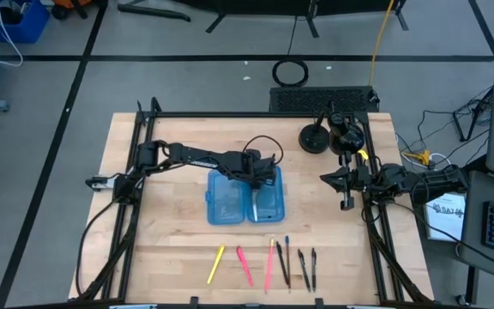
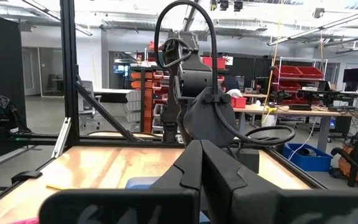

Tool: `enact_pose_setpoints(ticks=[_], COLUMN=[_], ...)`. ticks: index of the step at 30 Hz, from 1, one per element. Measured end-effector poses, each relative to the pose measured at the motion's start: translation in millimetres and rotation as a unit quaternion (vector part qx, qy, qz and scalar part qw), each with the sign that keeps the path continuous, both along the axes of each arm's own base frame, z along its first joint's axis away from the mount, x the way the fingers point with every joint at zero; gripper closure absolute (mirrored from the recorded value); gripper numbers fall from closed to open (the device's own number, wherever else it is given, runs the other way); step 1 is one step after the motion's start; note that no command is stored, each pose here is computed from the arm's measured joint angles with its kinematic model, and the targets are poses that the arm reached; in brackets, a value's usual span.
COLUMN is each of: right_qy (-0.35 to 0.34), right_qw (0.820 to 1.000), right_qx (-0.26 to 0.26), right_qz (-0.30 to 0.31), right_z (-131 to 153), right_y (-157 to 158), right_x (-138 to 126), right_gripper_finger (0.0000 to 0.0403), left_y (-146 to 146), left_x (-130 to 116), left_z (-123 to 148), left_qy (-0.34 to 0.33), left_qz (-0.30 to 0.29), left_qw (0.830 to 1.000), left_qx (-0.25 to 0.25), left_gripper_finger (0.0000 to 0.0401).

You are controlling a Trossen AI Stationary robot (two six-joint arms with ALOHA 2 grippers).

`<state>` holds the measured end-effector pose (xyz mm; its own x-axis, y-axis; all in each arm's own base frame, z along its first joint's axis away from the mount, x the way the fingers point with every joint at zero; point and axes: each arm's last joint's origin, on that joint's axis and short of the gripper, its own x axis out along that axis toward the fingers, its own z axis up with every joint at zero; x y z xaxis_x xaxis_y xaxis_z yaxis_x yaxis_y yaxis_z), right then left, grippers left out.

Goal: Pick & place school supplies into a supply box
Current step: Put the black scissors into the blue supply box, then put the right transparent pen into the blue supply box

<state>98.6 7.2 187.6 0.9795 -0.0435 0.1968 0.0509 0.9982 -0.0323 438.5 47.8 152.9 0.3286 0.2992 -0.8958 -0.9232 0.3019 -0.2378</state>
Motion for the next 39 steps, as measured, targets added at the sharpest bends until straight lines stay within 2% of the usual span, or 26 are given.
enact_pose_setpoints(ticks=[4,8,12,16,19,20,22,24,25,26,28,30,31,33,34,36,37,39], right_qy=[0.000,0.001,0.001,0.001,0.001,0.002,0.002,0.002,0.002,0.002,0.001,0.001,0.002,-0.001,-0.003,-0.002,0.002,0.016], right_qw=[1.000,1.000,1.000,1.000,1.000,1.000,1.000,1.000,1.000,1.000,1.000,1.000,1.000,1.000,1.000,0.999,0.999,0.998], right_qx=[0.000,0.000,0.000,0.000,0.000,-0.001,-0.001,-0.001,-0.002,-0.005,-0.016,-0.019,-0.020,-0.021,-0.024,-0.038,-0.047,-0.067], right_qz=[0.000,0.000,0.002,0.002,0.002,0.003,0.003,0.003,0.003,0.002,0.000,-0.001,-0.001,-0.001,-0.002,-0.005,-0.007,-0.009], right_z=[0,0,0,0,0,0,0,0,0,0,0,0,0,0,1,1,0,-3], right_y=[0,0,0,0,0,0,0,0,0,0,0,0,0,0,0,0,0,0], right_x=[0,0,0,0,0,0,0,0,0,0,0,0,0,0,0,0,0,1], right_gripper_finger=[0.0403,0.0403,0.0403,0.0403,0.0403,0.0403,0.0403,0.0403,0.0403,0.0403,0.0403,0.0403,0.0403,0.0403,0.0403,0.0403,0.0403,0.0403], left_y=[0,-1,-3,-13,-30,-40,-68,-96,-107,-115,-121,-122,-123,-125,-125,-126,-126,-125], left_x=[0,0,-4,-21,-46,-57,-83,-106,-117,-127,-147,-168,-177,-191,-197,-206,-210,-215], left_z=[0,12,53,110,159,173,197,208,210,210,213,209,204,190,183,168,159,141], left_qy=[-0.002,-0.016,-0.068,-0.110,-0.118,-0.109,-0.084,-0.055,-0.041,-0.030,-0.022,-0.011,-0.010,-0.026,-0.045,-0.102,-0.141,-0.227], left_qz=[0.001,-0.019,-0.049,-0.102,-0.216,-0.271,-0.370,-0.439,-0.458,-0.468,-0.459,-0.437,-0.435,-0.443,-0.455,-0.482,-0.496,-0.529], left_qw=[1.000,1.000,0.996,0.983,0.954,0.937,0.892,0.847,0.834,0.829,0.841,0.858,0.860,0.858,0.850,0.822,0.801,0.742], left_qx=[-0.002,-0.001,0.035,0.104,0.168,0.191,0.245,0.293,0.304,0.303,0.285,0.271,0.266,0.259,0.261,0.285,0.303,0.343], left_gripper_finger=[0.0187,0.0182,0.0199,0.0224,0.0248,0.0259,0.0287,0.0322,0.0340,0.0361,0.0390,0.0392,0.0392,0.0397,0.0397,0.0397,0.0398,0.0398])
